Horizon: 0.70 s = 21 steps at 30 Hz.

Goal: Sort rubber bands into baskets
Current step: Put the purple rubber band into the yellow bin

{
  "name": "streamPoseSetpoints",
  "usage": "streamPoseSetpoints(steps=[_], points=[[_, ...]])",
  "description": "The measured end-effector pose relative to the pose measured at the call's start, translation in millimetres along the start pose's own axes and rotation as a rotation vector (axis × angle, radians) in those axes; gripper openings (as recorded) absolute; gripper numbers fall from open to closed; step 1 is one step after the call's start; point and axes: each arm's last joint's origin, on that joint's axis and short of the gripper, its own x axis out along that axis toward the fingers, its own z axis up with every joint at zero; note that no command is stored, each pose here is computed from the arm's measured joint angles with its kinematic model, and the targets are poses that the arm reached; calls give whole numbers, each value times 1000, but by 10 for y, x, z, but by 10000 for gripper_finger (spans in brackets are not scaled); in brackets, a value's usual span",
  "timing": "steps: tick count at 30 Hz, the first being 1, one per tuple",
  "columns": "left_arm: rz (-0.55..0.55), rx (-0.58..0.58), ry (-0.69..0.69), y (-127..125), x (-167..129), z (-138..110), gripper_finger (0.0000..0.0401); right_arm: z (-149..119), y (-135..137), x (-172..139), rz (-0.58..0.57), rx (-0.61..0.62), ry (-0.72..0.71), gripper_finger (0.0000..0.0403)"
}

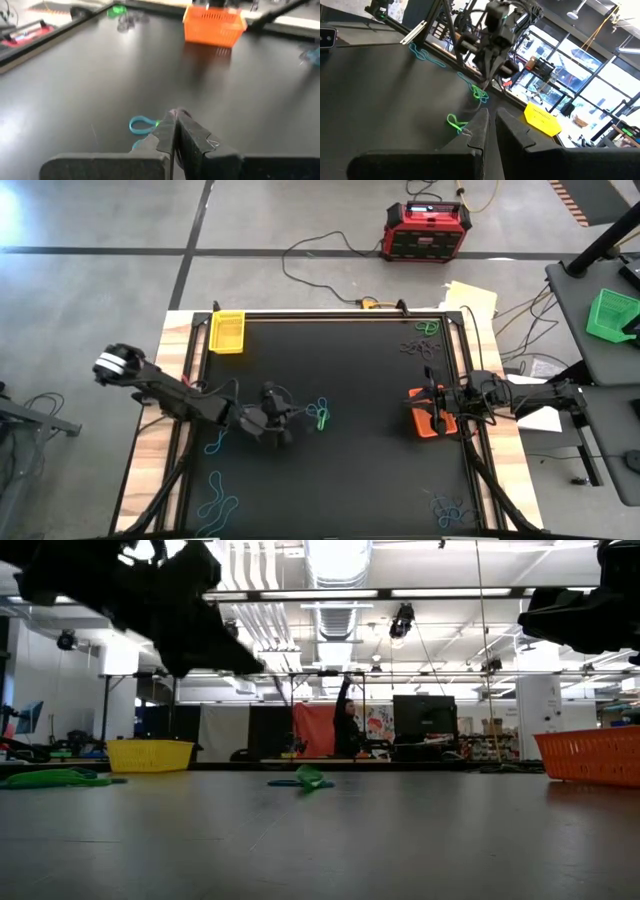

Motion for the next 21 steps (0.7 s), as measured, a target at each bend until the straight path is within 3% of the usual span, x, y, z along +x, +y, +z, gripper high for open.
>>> streamPoseSetpoints(steps=[8,21], points=[[74,9,-109,136,-264,284,0,0,0,0,0,0,0,29],[419,64,-152,634,-535,526,0,0,0,0,0,0,0,29]])
